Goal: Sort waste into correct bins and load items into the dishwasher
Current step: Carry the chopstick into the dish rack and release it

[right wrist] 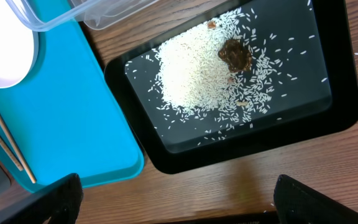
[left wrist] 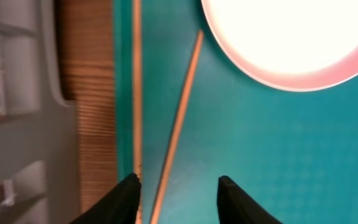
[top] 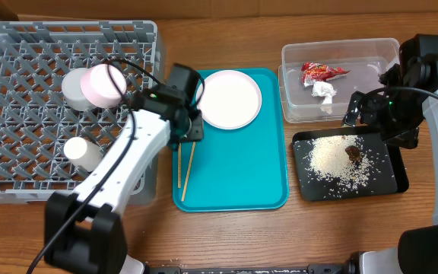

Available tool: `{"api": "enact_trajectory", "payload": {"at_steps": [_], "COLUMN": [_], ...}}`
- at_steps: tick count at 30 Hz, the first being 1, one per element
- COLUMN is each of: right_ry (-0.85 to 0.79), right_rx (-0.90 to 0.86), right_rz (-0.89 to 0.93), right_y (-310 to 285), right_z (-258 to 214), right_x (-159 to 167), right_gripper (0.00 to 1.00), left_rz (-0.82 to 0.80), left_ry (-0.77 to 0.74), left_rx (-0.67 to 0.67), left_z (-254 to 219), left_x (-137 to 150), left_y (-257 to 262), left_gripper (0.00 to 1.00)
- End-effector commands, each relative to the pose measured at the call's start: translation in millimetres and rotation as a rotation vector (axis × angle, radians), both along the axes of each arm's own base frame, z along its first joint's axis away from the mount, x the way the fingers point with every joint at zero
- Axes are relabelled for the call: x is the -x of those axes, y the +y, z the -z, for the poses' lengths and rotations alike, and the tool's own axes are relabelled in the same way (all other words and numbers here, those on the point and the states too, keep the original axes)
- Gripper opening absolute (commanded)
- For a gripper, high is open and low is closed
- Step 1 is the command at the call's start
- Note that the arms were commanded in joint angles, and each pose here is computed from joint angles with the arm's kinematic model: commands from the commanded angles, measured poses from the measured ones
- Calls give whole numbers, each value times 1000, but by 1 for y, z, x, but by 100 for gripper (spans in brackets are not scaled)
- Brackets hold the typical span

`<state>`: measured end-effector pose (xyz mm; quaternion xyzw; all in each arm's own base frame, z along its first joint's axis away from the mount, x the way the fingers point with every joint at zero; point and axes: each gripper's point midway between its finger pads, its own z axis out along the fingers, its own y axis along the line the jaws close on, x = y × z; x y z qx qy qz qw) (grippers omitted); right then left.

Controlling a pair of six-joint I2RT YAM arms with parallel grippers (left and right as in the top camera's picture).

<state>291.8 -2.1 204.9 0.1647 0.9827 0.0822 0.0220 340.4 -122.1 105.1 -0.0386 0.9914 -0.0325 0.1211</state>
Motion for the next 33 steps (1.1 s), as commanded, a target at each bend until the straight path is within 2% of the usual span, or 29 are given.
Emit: {"api": "enact_trajectory", "payload": {"at_steps": [1, 4, 6, 12, 16, 17, 18, 19, 20, 21, 26, 33], "right_ry": [-40, -40, -40, -40, -40, -40, -40, -40, -40, -40, -38, -36], "right_rx": [9, 9, 9, 9, 9, 9, 9, 9, 9, 9, 9, 9], "right_rz": [10, 10, 10, 10, 10, 10, 10, 10, 10, 10, 10, 10], "right_y": [-1, -1, -1, -1, -1, -1, -1, -1, -1, -1, -1, -1], "right_z": [-11, -11, -11, -11, -11, -11, -11, -11, -11, -11, -10, -10], "right_x": [-3, -3, -3, -3, -3, -3, -3, -3, -3, -3, -3, -2], "right_gripper": [100, 100, 100, 100, 100, 100, 100, 100, 100, 100, 100, 100], "left_rz": [81, 131, 189, 187, 187, 187, 187, 188, 183, 181, 143, 108], "left_ry": [109, 152, 202, 286, 328, 336, 339, 343, 347, 349, 343, 165], "left_rx": [-17, -41, -83, -123, -138, -138, -137, -127, -109, -101, -81, -32], "left_z": [44, 71, 95, 124, 135, 137, 137, 137, 137, 137, 131, 62], "left_x": [21, 29, 34, 43, 49, 51, 51, 52, 53, 53, 49, 25], "left_y": [-14, -21, -21, -15, -12, -12, -12, -14, -17, -17, -14, -10], "left_gripper": [50, 60, 61, 60, 50, 45, 36, 15, 7, 4, 4, 4]}}
